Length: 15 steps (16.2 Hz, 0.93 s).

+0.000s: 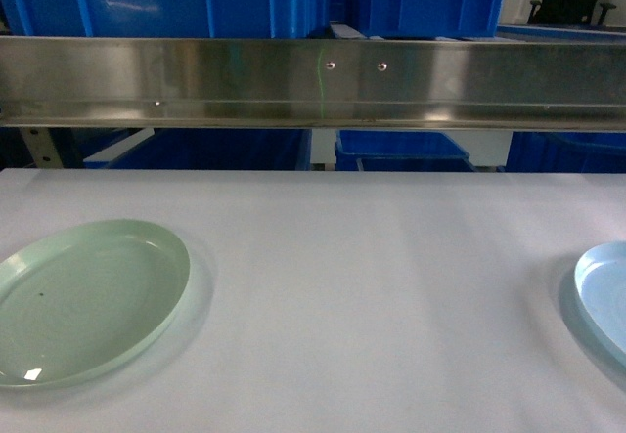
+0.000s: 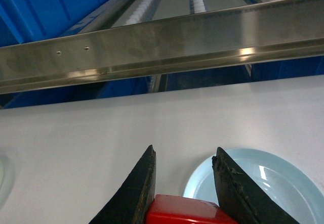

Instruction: Sort and place red and yellow blocks in left bins

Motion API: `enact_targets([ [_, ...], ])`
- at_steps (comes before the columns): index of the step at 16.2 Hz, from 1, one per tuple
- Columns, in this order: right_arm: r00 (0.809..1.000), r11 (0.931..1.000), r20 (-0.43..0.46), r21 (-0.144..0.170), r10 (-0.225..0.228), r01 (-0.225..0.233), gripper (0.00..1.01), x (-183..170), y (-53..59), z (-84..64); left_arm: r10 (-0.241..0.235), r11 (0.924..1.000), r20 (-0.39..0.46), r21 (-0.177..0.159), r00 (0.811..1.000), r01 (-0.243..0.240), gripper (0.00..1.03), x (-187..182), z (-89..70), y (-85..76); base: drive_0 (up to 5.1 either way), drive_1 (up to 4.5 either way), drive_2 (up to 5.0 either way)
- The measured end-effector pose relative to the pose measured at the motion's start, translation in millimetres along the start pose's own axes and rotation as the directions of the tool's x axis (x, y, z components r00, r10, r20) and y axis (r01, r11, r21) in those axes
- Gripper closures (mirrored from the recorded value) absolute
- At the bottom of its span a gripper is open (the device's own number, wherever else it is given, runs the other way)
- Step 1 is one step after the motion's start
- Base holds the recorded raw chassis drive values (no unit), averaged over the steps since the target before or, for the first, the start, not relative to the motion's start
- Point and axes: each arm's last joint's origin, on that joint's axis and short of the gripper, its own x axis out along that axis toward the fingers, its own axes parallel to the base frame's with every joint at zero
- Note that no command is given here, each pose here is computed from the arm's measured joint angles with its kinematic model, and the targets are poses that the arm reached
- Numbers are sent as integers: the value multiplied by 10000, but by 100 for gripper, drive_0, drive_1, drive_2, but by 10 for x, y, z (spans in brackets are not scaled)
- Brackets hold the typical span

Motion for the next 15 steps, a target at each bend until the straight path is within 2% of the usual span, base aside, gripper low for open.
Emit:
enact_targets([
  [7,10000,10000,-16,-3,47,-47,73,0,4,0,68,10000,-2,-10,10000,-68,76,-1,1,9,-484,260,260],
  [15,10000,10000,12,-9,59,-59,73,-2,7,7,112,9999,22,-12,9999,-112,76,-1,4,14,-475,162,332],
])
